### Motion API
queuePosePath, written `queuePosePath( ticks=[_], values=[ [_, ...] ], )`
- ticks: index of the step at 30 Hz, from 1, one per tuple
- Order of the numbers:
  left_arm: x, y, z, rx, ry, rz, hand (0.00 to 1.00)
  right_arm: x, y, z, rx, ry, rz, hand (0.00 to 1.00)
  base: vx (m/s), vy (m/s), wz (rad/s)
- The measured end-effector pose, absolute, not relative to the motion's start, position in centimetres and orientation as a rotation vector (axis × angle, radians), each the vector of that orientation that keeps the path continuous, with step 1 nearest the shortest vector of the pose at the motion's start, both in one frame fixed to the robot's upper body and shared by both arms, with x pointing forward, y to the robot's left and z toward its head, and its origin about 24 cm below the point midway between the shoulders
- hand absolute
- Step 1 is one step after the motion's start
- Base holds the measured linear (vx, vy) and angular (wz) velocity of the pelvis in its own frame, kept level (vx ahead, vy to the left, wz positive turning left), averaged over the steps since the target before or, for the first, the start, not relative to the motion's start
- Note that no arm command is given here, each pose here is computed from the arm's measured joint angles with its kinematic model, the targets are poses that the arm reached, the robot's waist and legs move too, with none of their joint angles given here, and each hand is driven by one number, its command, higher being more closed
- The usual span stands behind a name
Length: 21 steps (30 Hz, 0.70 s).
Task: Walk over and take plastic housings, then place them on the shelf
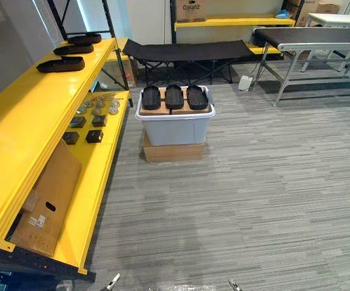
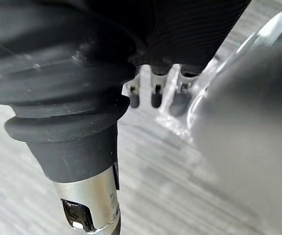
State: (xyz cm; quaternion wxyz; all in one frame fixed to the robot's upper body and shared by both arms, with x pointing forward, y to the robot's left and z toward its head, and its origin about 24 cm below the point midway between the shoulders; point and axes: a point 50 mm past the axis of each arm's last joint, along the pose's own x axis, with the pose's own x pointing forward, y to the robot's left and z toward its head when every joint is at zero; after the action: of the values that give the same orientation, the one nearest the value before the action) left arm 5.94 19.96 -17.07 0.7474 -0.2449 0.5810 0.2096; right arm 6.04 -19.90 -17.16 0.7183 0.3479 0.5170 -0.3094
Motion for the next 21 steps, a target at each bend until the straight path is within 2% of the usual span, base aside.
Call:
queuePosePath(
  ticks=[21],
  values=[
    [5.99,20.46,-17.0,-0.385,1.298,0.399,0.0,5.27,-19.37,-17.29,0.766,1.147,-0.667,0.0,-0.05,-0.008,0.03]
  ],
)
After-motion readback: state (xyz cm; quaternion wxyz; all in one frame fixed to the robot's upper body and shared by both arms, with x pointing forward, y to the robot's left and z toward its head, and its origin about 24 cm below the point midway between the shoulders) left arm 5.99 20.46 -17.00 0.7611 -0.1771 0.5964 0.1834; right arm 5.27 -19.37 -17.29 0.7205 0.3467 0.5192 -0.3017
